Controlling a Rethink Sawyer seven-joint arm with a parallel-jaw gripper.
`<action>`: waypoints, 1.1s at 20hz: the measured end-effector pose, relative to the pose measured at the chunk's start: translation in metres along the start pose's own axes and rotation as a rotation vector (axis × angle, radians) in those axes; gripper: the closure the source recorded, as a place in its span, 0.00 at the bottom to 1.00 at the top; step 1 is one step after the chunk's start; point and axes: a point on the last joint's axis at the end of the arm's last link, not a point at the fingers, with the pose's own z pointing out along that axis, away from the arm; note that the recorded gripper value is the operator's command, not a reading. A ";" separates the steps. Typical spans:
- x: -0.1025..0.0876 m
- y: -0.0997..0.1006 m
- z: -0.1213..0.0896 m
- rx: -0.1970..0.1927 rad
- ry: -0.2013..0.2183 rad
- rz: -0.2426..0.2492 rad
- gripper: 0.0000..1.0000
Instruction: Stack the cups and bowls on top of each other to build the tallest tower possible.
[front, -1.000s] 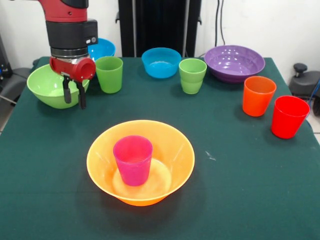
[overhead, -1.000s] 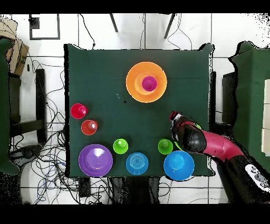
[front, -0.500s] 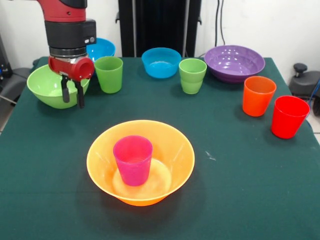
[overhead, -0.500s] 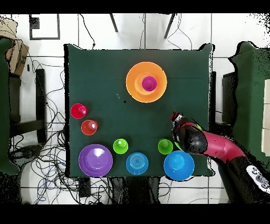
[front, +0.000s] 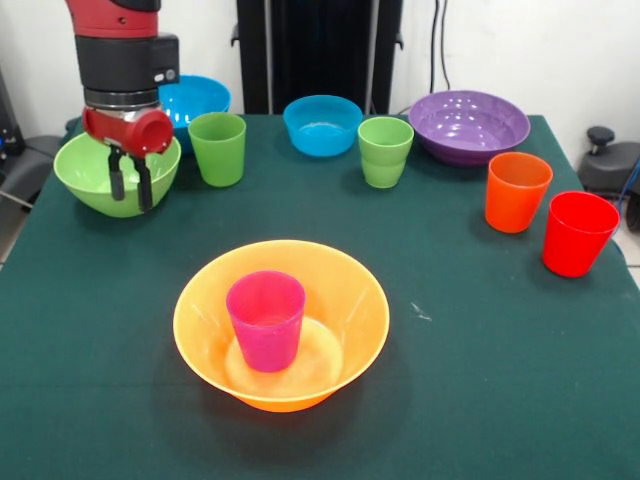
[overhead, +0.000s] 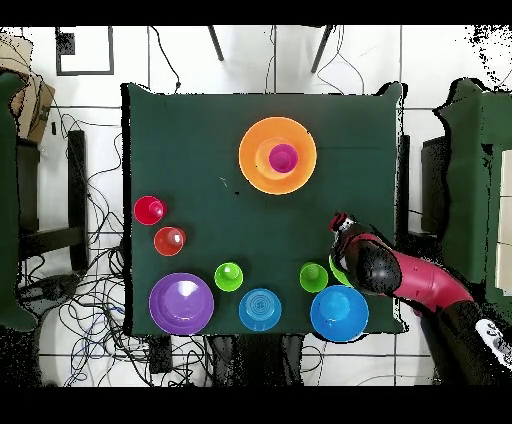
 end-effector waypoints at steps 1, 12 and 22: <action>-0.001 -0.001 -0.001 0.000 -0.002 0.001 0.00; -0.004 -0.008 -0.015 0.010 -0.018 -0.008 0.00; -0.001 0.000 -0.017 0.009 -0.020 -0.026 0.00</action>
